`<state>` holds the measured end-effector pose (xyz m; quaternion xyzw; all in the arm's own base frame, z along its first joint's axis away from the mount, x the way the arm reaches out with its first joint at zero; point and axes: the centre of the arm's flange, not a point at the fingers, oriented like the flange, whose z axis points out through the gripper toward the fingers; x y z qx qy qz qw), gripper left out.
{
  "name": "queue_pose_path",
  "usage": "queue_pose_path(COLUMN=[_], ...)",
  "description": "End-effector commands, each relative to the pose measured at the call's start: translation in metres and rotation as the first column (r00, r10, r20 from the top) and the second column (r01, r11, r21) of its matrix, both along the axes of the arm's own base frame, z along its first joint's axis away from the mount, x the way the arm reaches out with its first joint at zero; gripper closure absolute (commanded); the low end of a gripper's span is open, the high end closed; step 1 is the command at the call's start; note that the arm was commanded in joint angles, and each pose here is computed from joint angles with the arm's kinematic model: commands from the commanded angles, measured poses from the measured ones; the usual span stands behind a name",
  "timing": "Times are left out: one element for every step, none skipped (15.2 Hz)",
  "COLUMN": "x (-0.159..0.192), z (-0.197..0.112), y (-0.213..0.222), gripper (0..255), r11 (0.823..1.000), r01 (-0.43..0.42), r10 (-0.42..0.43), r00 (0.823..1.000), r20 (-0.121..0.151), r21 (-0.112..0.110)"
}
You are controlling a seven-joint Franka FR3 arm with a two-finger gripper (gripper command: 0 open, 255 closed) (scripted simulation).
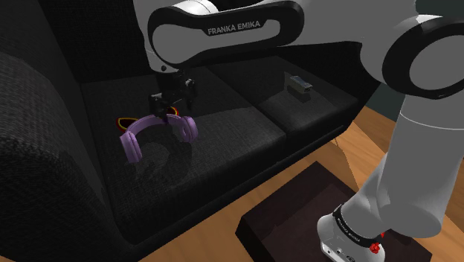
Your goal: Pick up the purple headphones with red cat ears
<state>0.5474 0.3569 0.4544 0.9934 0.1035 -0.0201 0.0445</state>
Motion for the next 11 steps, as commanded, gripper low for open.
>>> queue_pose_path(x=[-0.0002,-0.0002,-0.0002,-0.0002,0.0004,0.0005,0.0004,0.0004,0.0003,0.0002,0.0001], z=[-0.0104,-0.0187,-0.0187,-0.0187,-0.019,-0.0189,-0.0189,-0.0189,-0.0188,-0.0189,-0.019], y=[-0.0003,-0.0003,-0.0003,-0.0003,0.0007,0.0012,0.0011,0.0011,0.001,0.001,0.001], gripper=[0,0,0,0,255,255,255,255,255,255,255], r11=[1.0,1.0,1.0,1.0,1.0,1.0,1.0,1.0,1.0,1.0,1.0], r01=[0.0,0.0,0.0,0.0,0.0,0.0,0.0,0.0,0.0,0.0,0.0], r10=[0.0,0.0,0.0,0.0,0.0,0.0,0.0,0.0,0.0,0.0,0.0], r00=[1.0,1.0,1.0,1.0,1.0,1.0,1.0,1.0,1.0,1.0,1.0], r20=[0.0,0.0,0.0,0.0,0.0,0.0,0.0,0.0,0.0,0.0,0.0], r21=[0.0,0.0,0.0,0.0,0.0,0.0,0.0,0.0,0.0,0.0,0.0])
